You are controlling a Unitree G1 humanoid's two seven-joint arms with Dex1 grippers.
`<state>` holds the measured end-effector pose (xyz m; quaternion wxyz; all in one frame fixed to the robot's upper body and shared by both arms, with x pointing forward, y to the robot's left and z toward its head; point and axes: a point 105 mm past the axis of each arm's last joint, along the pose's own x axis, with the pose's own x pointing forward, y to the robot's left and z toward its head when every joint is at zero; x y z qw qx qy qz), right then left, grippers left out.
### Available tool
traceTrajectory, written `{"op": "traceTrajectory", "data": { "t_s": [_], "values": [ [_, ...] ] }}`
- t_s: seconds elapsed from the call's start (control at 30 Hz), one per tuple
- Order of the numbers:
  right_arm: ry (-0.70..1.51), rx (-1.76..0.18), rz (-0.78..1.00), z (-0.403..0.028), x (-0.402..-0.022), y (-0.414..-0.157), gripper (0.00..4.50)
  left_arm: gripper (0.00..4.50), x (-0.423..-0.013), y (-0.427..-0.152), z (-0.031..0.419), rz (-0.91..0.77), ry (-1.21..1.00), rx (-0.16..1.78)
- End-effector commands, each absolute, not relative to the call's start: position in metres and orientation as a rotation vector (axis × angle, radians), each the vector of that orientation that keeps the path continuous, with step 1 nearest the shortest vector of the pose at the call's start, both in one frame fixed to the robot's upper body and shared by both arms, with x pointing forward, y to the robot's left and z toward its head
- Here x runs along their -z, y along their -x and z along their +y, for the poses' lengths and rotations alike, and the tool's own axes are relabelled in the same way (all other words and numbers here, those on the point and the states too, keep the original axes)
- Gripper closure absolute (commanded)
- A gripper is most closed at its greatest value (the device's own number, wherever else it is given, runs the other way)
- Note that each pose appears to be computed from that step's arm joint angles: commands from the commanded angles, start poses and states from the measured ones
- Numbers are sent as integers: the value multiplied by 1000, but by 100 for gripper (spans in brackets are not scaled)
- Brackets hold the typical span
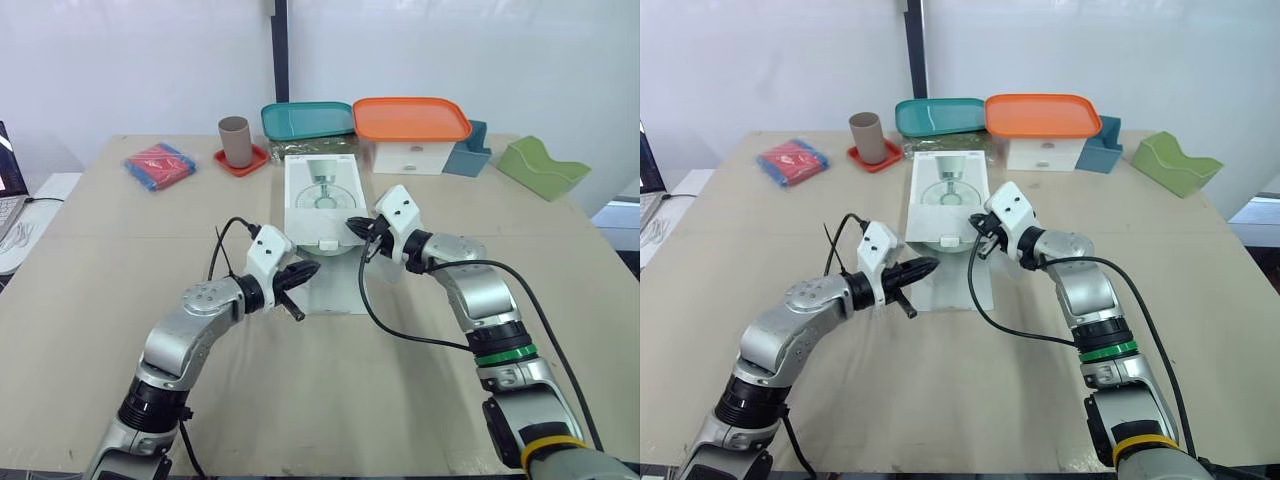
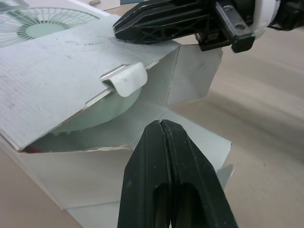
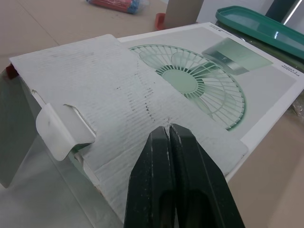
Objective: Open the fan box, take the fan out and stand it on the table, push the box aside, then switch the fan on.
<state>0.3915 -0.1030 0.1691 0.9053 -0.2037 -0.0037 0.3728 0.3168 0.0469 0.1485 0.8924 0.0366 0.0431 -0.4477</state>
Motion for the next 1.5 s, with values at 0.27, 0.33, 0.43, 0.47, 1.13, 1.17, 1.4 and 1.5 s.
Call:
{"op": "traceTrajectory", "data": {
  "t_s": [0.27,0.33,0.43,0.47,1.13,1.17,1.4,1.5],
  "values": [
    [433,-797,-25,-95,-171,-388,441,450,-164,-333,38,60,-176,894],
    [434,-798,-25,-95,-171,-388,441,450,-162,-334,36,80,-173,895],
    [433,-797,-26,-95,-172,-388,441,450,-158,-335,38,117,-185,876],
    [432,-797,-26,-95,-172,-388,441,450,-157,-335,39,127,-191,872],
    [416,-807,-26,-89,-169,-388,441,450,-158,-344,100,220,-219,619],
    [416,-808,-26,-89,-169,-389,441,450,-159,-345,102,216,-217,609],
    [417,-810,-27,-89,-169,-388,441,450,-159,-364,121,166,-126,466],
    [419,-808,-25,-90,-169,-388,441,450,-160,-371,125,147,-97,428]
  ]
}}
